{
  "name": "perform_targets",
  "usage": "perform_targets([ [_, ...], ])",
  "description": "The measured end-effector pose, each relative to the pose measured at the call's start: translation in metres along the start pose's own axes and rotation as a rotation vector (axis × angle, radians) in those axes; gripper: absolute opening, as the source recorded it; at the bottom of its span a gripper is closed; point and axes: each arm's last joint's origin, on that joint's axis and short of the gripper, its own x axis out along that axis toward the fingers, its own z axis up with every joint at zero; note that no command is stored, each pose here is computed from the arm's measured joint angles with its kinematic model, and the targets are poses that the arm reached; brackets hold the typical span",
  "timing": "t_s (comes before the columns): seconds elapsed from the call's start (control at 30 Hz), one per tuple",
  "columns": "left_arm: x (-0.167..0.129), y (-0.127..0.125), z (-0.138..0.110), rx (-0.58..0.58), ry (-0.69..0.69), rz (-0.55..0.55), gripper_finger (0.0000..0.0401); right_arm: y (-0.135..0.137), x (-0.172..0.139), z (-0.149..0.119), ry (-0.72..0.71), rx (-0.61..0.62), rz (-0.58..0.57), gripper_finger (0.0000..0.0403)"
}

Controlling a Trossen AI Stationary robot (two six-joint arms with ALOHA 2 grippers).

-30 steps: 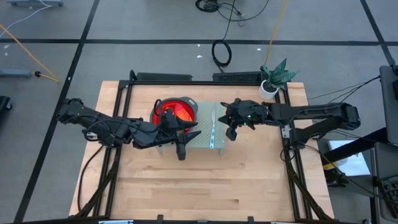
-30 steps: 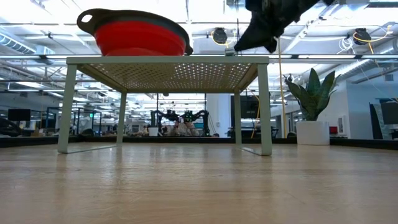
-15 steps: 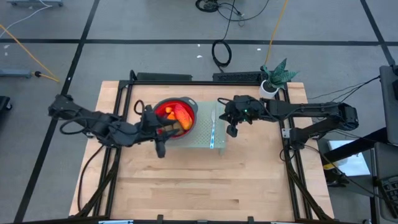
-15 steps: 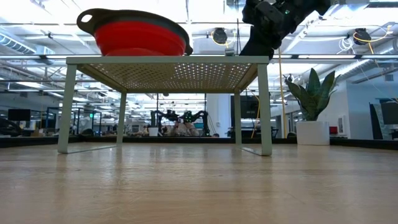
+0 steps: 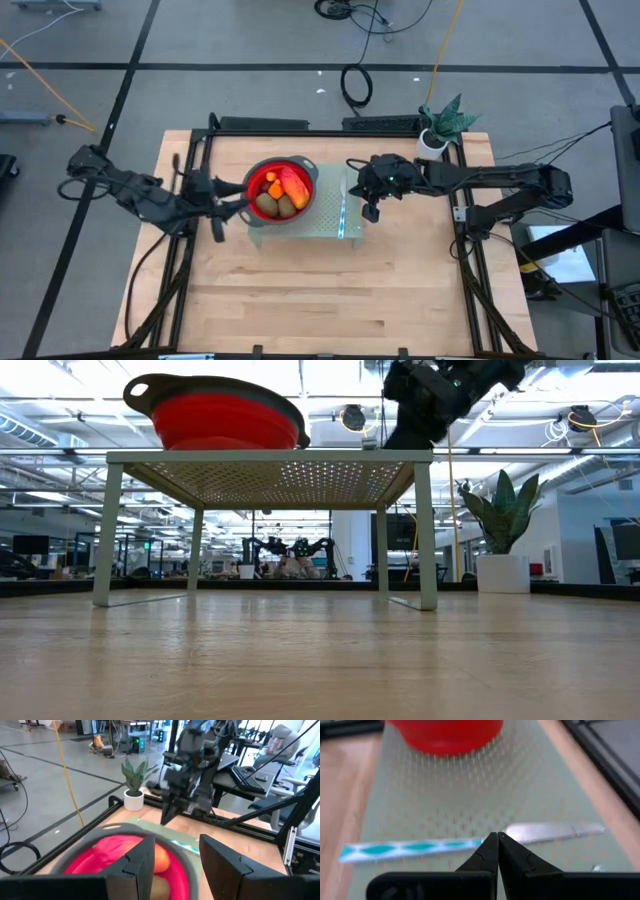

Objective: Pick & Place Fruit
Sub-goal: Put the knife onto the right side of the shelf

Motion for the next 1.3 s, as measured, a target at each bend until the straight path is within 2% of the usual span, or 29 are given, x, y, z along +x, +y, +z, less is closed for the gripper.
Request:
perform_targets([
  [0.27, -0.025, 0.036, -0.024, -0.013, -0.036, -0.014, 0.0152, -0.007, 0.008, 0.003, -0.026, 0.042, -0.042, 0.0],
  [0.6, -0.046, 0.065, -0.046, -0.034, -0.041, -0.045, 0.0152, -0.01, 0.023, -0.002, 0.0, 0.068, -0.053, 0.0],
  [0.83, -0.053, 0.074, -0.053, -0.052, -0.036, -0.06, 0.0152, -0.011, 0.018, 0.003, -0.04, 0.097, -0.054, 0.0],
  [1.3, -0.054, 0.076, -0.058, -0.054, 0.005, -0.061, 0.0152, -0.013, 0.018, -0.005, 0.035, 0.113, -0.09, 0.0],
])
